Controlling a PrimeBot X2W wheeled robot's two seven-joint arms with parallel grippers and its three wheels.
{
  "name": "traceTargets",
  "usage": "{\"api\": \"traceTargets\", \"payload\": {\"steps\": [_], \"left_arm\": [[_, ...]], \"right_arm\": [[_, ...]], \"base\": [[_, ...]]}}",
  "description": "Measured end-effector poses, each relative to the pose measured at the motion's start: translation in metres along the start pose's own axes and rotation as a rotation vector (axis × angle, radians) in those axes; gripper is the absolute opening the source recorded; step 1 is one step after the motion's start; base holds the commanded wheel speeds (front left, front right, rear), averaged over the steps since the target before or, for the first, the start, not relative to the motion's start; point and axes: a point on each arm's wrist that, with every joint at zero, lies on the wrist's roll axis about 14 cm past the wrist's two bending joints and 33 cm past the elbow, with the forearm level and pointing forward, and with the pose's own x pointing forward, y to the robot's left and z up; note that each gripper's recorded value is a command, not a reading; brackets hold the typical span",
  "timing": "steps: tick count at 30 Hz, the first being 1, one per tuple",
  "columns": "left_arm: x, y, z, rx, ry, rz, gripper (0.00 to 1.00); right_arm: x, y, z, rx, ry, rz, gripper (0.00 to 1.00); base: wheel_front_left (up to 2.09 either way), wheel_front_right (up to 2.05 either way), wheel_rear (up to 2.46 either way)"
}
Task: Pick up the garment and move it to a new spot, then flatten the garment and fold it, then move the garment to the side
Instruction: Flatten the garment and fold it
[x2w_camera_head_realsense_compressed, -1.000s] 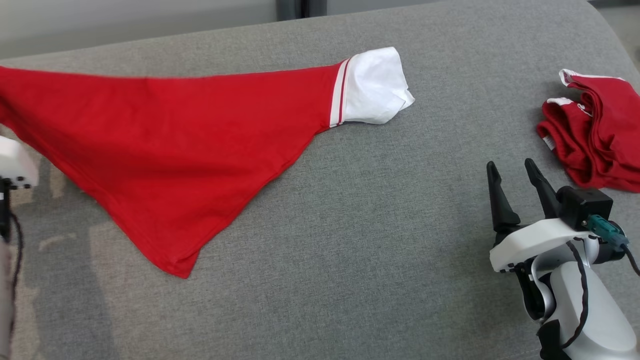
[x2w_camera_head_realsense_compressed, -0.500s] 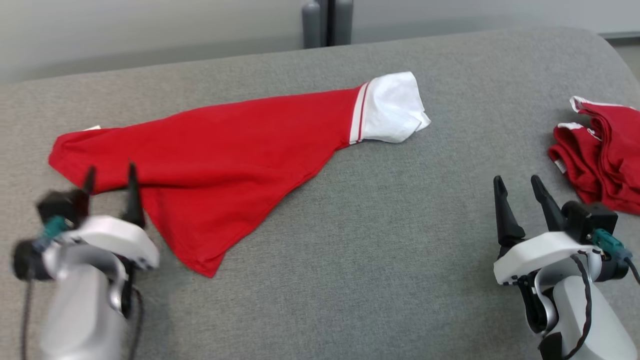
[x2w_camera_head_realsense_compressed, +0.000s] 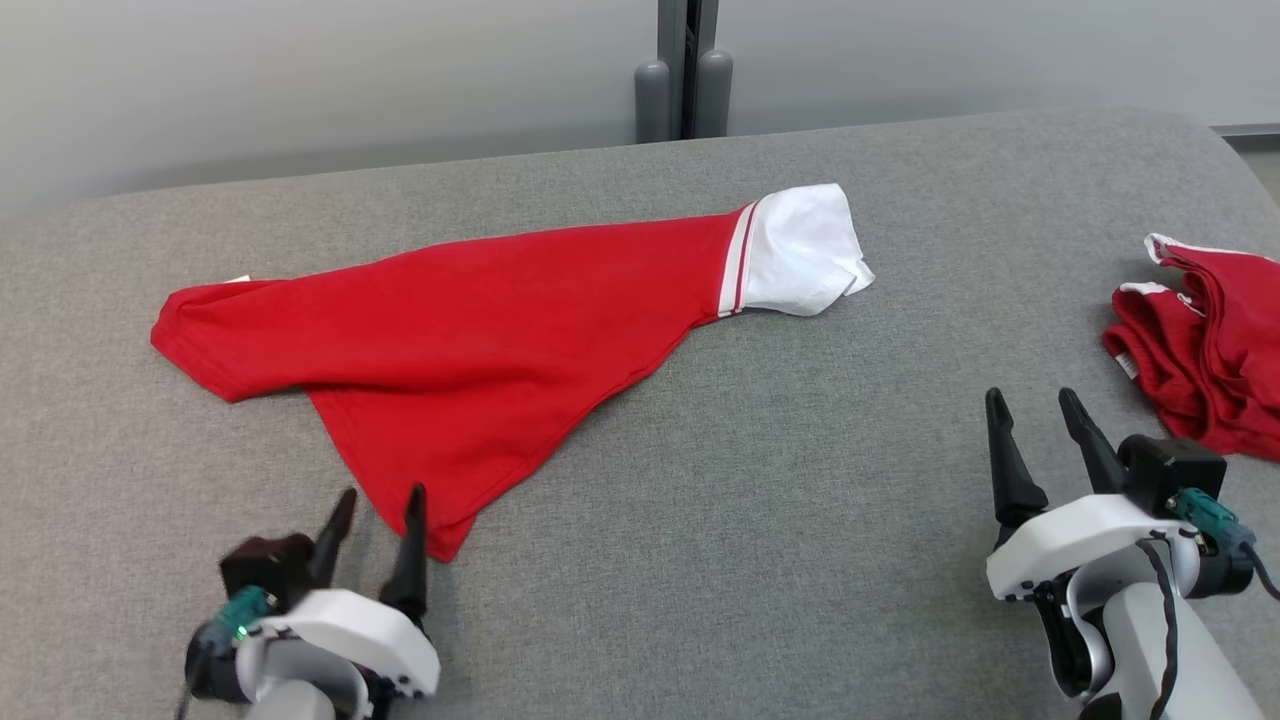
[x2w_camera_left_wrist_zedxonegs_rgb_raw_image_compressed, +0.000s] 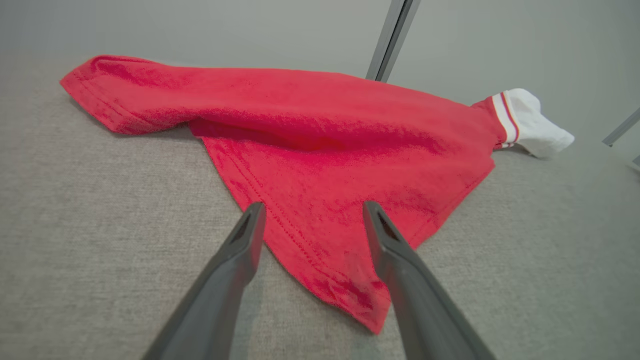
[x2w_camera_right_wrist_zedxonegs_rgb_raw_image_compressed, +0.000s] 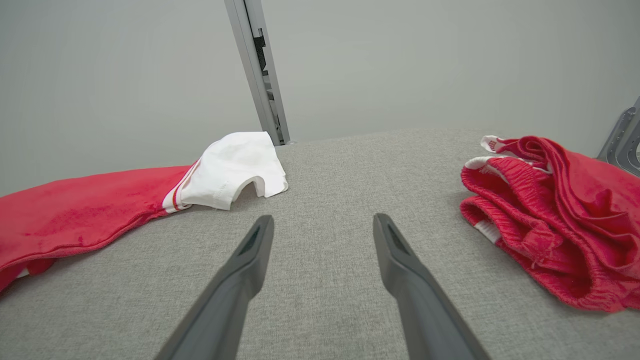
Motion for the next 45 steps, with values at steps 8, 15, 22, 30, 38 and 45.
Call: {"api": "traceTargets", "payload": {"steps": [8,15,22,30,38,45], "left_arm": [[-0.017,-0.032,-0.029,-0.013,0.076,-0.081,1.00],[-0.017,-0.035,-0.042,0.005,0.117,-0.070,1.00],[-0.016,-0.023,-0.047,0.022,0.136,-0.020,0.00],[-0.025,-0.004,-0.041,0.039,0.116,0.033,0.00],[-0.046,0.056,0.000,0.097,-0.013,0.215,0.00],[-0.068,0.087,-0.017,0.116,0.040,0.306,1.00]], "right_arm": [[-0.003,0.000,-0.005,0.004,0.013,-0.003,1.00],[-0.003,-0.003,-0.007,0.003,0.020,-0.009,1.00],[-0.003,-0.005,-0.007,0.001,0.019,-0.015,1.00],[-0.003,-0.001,-0.001,0.006,0.003,-0.007,1.00],[-0.006,0.017,-0.003,0.005,0.009,0.040,1.00],[0.006,0.050,-0.018,-0.009,0.061,0.133,1.00]], "base": [[0.00,0.00,0.00],[0.00,0.00,0.00],[0.00,0.00,0.00],[0.00,0.00,0.00],[0.00,0.00,0.00],[0.00,0.00,0.00]]}}
